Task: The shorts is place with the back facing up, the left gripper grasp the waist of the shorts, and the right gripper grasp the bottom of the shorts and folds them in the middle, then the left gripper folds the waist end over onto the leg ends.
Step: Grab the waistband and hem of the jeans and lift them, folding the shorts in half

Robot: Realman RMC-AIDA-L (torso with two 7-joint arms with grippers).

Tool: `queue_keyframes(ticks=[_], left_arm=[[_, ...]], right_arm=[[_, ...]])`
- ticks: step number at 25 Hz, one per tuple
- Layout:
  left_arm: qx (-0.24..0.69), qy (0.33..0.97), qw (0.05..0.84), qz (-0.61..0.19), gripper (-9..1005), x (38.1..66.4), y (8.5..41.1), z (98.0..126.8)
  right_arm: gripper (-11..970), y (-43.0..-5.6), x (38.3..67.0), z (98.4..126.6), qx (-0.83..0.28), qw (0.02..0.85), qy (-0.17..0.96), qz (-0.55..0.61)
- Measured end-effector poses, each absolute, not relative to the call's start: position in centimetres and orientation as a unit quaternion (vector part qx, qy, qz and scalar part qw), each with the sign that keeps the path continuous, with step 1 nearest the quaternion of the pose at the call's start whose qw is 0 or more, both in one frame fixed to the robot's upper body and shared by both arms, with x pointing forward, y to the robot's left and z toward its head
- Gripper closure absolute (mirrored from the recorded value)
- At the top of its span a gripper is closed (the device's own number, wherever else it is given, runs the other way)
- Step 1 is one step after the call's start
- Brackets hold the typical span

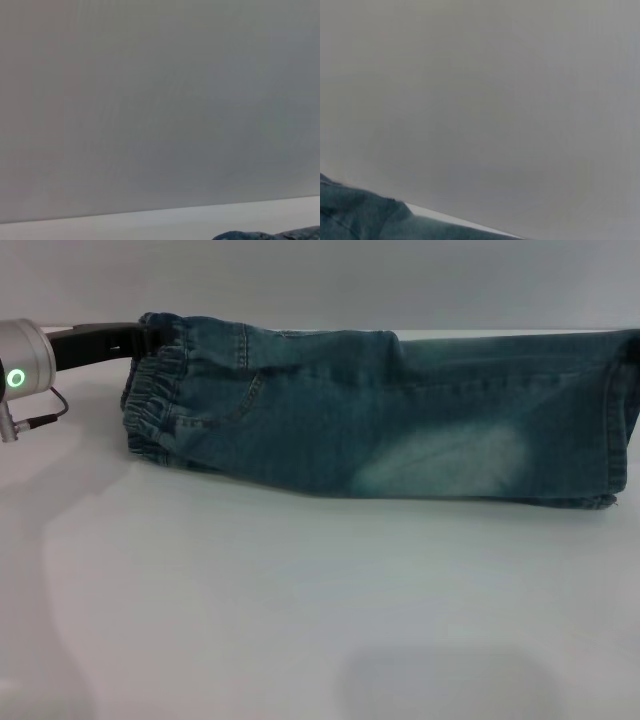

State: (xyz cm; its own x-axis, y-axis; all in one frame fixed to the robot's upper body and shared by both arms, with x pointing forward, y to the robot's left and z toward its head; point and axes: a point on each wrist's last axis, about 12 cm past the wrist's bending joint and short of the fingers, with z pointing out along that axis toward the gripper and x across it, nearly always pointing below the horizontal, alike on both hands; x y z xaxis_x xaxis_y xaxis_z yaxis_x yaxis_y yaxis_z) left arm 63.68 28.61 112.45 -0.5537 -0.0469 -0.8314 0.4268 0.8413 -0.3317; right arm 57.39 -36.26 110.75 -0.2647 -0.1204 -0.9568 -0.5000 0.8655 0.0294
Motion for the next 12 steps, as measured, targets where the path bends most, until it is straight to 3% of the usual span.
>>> queue_keyframes(ticks=[12], left_arm=[[0.122, 0.845, 0.460, -0.242, 897, 64.1, 27.4, 112.0]], right_arm=[[953, -35.5, 59.3, 109.3, -0.156, 0.561, 0.800, 0.140]])
